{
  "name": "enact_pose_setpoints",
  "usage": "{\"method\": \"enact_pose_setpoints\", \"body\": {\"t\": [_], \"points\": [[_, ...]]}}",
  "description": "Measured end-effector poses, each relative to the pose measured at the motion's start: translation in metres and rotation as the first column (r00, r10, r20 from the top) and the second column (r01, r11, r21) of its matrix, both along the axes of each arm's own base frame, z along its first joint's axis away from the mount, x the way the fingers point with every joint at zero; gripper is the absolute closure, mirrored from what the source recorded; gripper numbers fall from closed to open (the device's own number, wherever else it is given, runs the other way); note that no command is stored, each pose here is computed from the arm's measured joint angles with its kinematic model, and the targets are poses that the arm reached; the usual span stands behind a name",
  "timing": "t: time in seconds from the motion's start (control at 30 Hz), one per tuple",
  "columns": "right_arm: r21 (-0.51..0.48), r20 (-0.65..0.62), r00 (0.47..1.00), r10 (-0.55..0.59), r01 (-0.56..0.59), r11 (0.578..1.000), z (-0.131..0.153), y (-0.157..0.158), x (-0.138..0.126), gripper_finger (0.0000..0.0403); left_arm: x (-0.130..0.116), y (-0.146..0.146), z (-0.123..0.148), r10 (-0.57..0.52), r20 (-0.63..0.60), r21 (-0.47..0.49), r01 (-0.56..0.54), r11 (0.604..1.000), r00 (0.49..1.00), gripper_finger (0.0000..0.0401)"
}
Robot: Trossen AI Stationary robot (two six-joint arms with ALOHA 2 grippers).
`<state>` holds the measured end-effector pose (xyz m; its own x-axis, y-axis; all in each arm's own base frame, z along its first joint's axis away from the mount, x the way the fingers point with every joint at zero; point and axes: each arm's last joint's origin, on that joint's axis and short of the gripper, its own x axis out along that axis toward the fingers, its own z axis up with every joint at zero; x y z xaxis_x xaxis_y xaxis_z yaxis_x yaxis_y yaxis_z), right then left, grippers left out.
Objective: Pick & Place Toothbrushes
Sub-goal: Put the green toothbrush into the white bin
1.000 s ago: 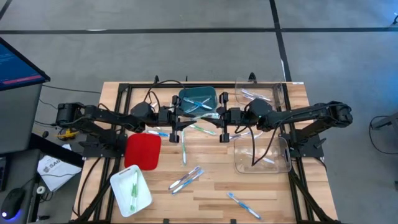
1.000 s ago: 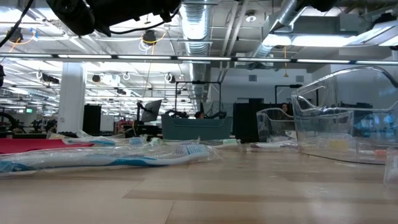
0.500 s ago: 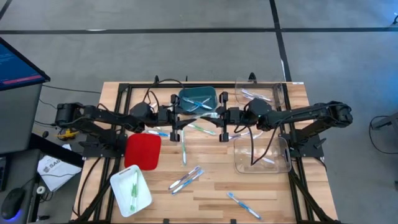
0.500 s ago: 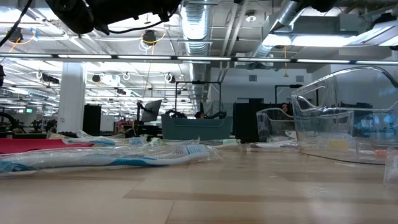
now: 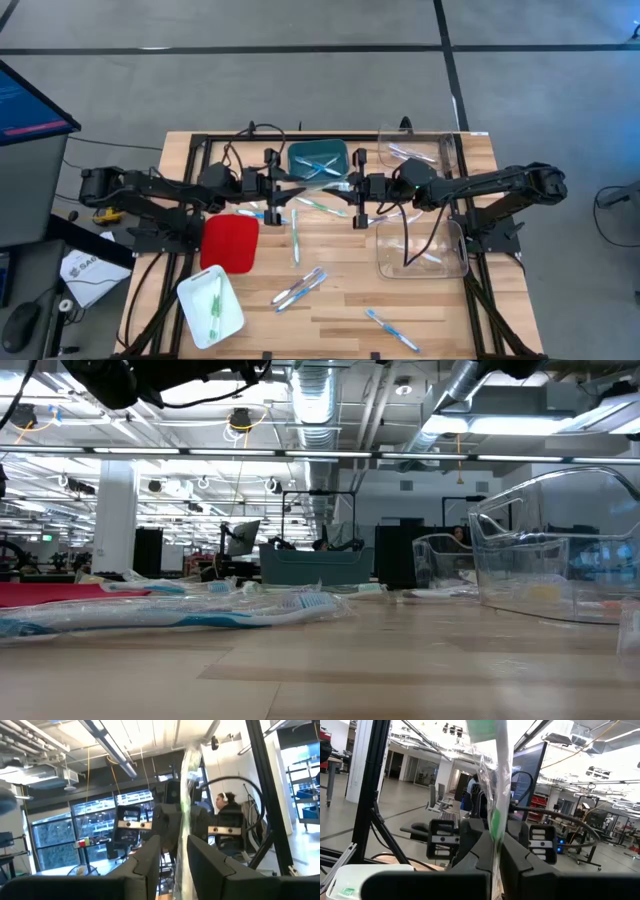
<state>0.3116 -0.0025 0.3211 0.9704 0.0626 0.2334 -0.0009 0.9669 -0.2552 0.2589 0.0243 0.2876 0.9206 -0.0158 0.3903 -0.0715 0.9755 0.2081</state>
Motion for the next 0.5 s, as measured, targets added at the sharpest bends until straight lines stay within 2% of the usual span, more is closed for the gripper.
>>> {"method": "enact_pose_setpoints", "body": {"t": [0.17, 0.3, 0.5], "points": [[-0.027, 0.003, 1.0, -0.002, 0.002, 1.0, 0.0, 0.001, 0.0, 0.0398, -0.016, -0.002, 0.004, -0.022, 0.026, -0.038, 0.023, 0.999, 0.999, 0.0309], [-0.051, 0.007, 1.0, -0.004, 0.004, 0.999, 0.0, 0.003, 0.0, 0.0399, -0.033, -0.004, 0.011, -0.074, 0.077, -0.142, 0.084, 0.986, 0.994, 0.0309], [-0.109, 0.01, 0.999, -0.048, 0.049, 0.993, 0.0, 0.006, 0.0, 0.0399, -0.052, -0.007, 0.022, -0.205, 0.108, -0.334, 0.23, 0.914, 0.973, 0.0309]]}}
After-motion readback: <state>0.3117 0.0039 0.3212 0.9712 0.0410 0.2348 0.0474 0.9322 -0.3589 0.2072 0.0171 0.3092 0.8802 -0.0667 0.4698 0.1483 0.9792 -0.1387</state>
